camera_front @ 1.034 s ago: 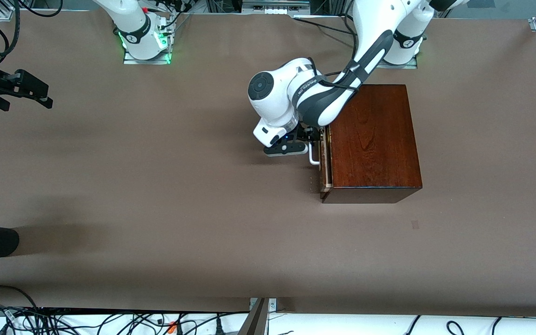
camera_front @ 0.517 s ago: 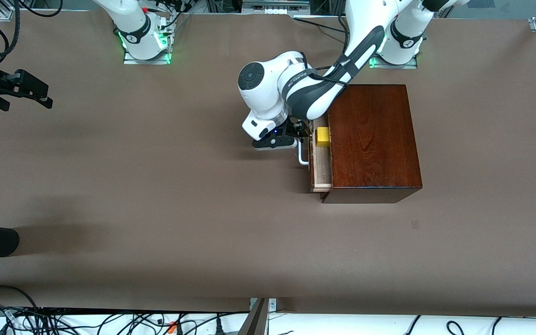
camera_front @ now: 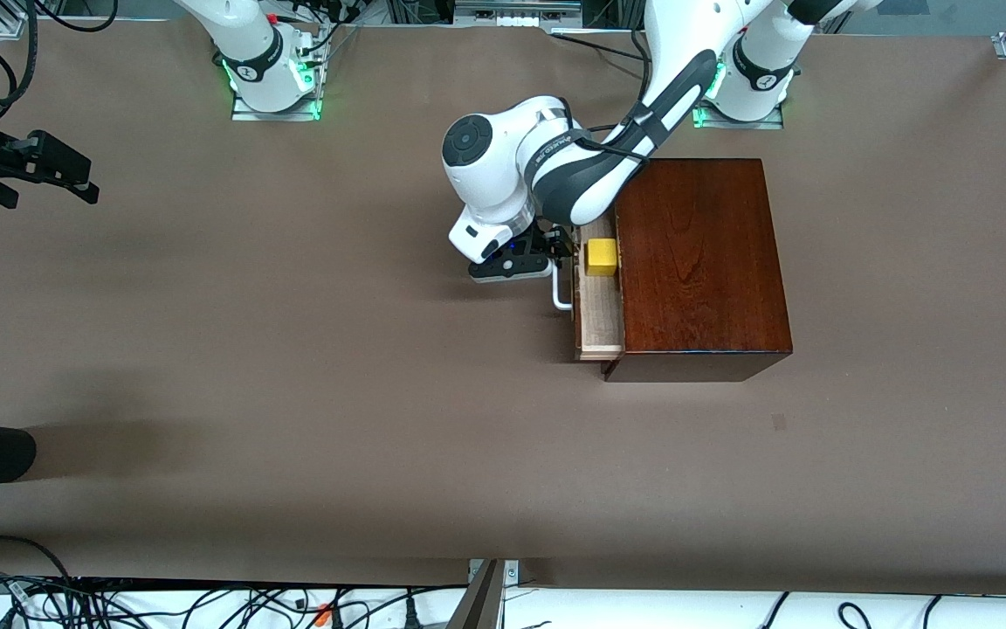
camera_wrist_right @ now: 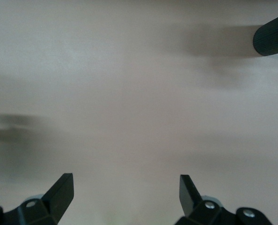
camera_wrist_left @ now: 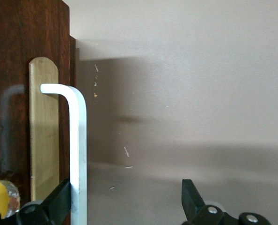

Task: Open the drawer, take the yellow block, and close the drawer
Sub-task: 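Pull the drawer open by its handle with the left gripper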

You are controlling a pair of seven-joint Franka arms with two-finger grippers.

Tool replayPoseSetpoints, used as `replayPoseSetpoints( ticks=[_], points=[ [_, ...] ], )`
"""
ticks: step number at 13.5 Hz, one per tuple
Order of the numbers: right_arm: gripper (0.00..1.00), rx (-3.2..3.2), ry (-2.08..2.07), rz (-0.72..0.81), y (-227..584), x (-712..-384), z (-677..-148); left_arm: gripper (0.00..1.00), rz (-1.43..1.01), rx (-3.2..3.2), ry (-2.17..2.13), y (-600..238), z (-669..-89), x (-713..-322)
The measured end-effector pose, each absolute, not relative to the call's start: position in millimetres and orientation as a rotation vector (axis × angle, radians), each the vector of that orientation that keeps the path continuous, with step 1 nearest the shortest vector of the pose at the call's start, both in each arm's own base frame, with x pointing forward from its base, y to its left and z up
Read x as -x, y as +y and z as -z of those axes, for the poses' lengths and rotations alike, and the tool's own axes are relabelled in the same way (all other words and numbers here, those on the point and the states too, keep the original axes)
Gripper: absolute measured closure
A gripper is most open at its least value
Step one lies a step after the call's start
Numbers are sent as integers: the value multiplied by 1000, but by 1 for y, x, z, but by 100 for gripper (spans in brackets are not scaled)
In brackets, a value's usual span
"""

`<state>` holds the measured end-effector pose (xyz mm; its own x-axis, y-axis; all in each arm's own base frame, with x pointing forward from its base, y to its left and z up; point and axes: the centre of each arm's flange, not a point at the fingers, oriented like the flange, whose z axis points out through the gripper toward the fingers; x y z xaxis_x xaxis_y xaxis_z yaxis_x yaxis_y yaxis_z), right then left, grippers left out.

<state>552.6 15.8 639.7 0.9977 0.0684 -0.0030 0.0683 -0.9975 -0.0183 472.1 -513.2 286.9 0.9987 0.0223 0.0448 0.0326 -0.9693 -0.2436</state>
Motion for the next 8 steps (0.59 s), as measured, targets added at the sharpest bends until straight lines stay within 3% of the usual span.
replayPoseSetpoints(
  ticks=[8],
  points=[
    [0, 3122, -105, -6, 15, -553, -640, 0, 74, 2931, -63, -528, -288, -472]
  ],
)
